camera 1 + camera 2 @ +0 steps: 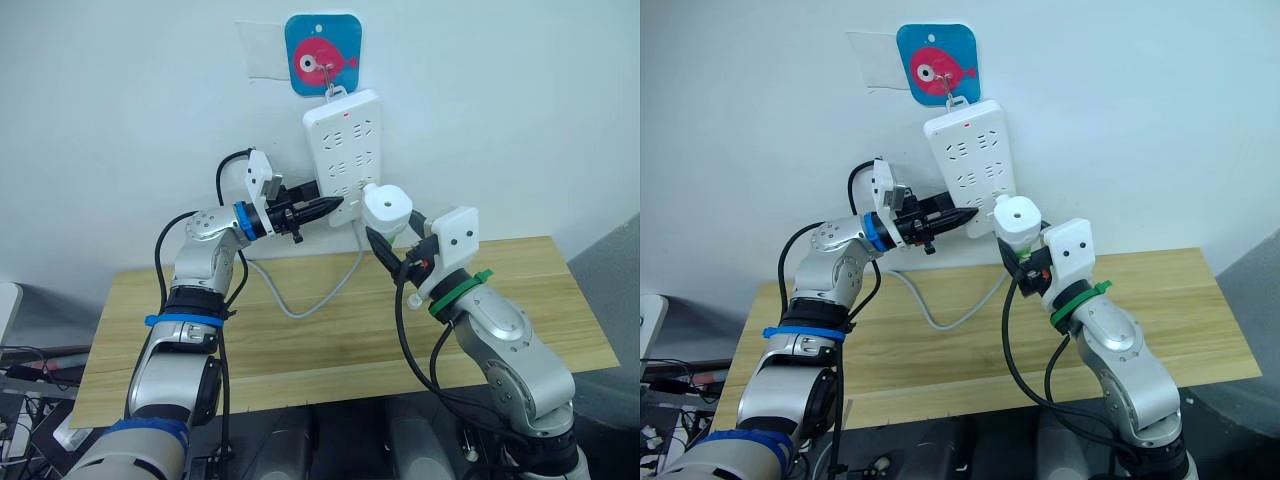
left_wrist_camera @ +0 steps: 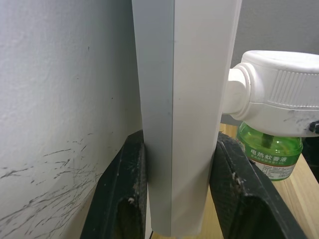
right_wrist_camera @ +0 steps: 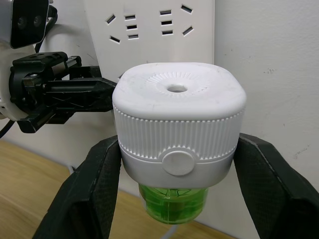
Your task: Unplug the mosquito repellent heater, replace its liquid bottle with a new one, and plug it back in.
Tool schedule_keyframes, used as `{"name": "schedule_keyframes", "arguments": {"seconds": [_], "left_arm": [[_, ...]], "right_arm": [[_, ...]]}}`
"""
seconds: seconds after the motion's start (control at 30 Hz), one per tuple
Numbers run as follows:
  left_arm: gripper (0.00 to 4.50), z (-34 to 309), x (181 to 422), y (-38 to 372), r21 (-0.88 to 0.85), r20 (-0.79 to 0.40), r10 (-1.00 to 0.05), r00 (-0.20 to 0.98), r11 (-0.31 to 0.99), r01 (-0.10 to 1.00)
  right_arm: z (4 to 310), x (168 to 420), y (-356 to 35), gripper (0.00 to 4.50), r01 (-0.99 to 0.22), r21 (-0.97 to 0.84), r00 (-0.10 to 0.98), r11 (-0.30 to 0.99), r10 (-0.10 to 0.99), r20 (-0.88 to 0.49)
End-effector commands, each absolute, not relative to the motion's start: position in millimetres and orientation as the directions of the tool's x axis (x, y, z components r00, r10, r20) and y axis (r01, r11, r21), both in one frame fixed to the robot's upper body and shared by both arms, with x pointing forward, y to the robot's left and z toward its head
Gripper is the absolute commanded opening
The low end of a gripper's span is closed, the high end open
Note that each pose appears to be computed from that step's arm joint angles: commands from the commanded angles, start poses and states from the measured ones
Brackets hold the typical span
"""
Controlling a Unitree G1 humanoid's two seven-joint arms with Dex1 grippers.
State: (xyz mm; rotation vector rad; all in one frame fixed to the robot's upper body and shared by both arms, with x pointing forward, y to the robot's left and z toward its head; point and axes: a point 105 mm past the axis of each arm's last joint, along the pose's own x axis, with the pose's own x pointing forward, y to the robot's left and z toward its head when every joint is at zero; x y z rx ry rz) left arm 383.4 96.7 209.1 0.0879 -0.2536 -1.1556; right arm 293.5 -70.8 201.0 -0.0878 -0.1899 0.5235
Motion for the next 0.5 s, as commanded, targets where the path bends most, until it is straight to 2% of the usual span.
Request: {"name": "schedule_keyframes", "arguments": {"seconds": [0.03,0.5], "left_arm": [[1.30,221.5,377.7,92.1,0.256,0.167,-0.924,0.344,0.378,0.890],[1.30,220.3,378.0,93.6,0.254,0.165,-0.922,0.350,0.383,0.888]], "right_arm": [[219.9,287.2,-67.3,2.99,-0.489,-0.159,0.825,0.857,0.514,0.233],[215.7,287.8,-68.2,2.99,-0.489,-0.166,0.833,0.857,0.515,0.204]]}}
